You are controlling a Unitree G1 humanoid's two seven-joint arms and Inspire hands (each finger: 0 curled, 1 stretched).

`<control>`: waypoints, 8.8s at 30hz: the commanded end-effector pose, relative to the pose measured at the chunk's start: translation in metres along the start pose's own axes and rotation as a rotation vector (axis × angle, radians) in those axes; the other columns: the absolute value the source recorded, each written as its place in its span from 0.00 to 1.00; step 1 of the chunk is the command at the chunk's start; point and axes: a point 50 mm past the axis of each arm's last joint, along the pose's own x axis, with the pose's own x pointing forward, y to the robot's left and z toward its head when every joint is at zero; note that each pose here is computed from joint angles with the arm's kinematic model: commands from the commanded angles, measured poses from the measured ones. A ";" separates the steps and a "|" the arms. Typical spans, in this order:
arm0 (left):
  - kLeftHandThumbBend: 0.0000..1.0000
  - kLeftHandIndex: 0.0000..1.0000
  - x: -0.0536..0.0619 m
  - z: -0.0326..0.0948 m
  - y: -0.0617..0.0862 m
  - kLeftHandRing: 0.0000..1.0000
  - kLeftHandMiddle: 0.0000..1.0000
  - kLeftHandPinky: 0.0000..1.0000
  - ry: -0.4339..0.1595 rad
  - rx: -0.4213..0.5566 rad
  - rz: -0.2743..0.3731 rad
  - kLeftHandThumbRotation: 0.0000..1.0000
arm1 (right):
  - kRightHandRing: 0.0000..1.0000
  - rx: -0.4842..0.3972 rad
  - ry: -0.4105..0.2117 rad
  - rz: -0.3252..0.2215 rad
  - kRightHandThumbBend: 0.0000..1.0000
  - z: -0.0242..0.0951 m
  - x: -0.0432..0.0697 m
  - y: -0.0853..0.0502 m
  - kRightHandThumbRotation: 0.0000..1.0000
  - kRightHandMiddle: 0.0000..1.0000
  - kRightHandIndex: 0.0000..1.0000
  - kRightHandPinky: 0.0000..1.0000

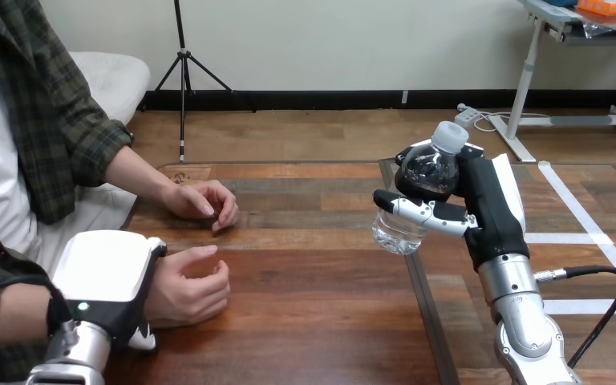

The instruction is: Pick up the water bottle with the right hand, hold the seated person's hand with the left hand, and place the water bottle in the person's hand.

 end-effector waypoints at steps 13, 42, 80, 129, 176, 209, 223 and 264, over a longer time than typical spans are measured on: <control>0.90 0.77 0.000 -0.004 -0.016 0.79 0.80 0.77 0.044 0.043 -0.086 0.08 | 0.42 0.012 -0.125 -0.031 0.74 0.027 0.025 -0.006 0.00 0.49 0.51 0.38; 0.90 0.77 -0.012 -0.023 -0.026 0.77 0.78 0.74 0.135 -0.015 -0.065 0.10 | 0.42 0.029 -0.127 -0.019 0.73 0.027 0.025 -0.005 0.00 0.48 0.51 0.38; 0.85 0.71 0.000 -0.022 -0.040 0.68 0.71 0.66 0.151 -0.009 -0.177 0.05 | 0.43 0.023 -0.123 -0.018 0.73 0.028 0.025 -0.007 0.00 0.49 0.51 0.38; 0.79 0.66 0.023 -0.022 -0.062 0.65 0.67 0.62 0.167 -0.018 -0.228 0.00 | 0.42 0.004 -0.128 -0.023 0.74 0.029 0.026 -0.010 0.00 0.48 0.51 0.37; 0.77 0.53 0.029 -0.013 -0.072 0.52 0.54 0.51 0.107 -0.152 -0.041 0.00 | 0.42 0.005 -0.130 -0.023 0.74 0.029 0.027 -0.012 0.00 0.48 0.51 0.37; 0.78 0.49 0.033 -0.001 -0.063 0.48 0.50 0.47 0.048 -0.237 0.031 0.00 | 0.42 0.015 -0.132 -0.030 0.73 0.029 0.027 -0.013 0.00 0.49 0.50 0.36; 0.76 0.48 0.034 0.002 -0.059 0.48 0.50 0.47 0.036 -0.265 0.048 0.00 | 0.42 0.017 -0.137 -0.029 0.73 0.030 0.028 -0.011 0.00 0.48 0.51 0.36; 0.79 0.42 0.017 0.046 -0.022 0.42 0.45 0.40 -0.197 -0.349 0.195 0.00 | 0.45 0.049 -0.266 0.063 0.74 0.057 0.042 0.019 0.00 0.49 0.50 0.41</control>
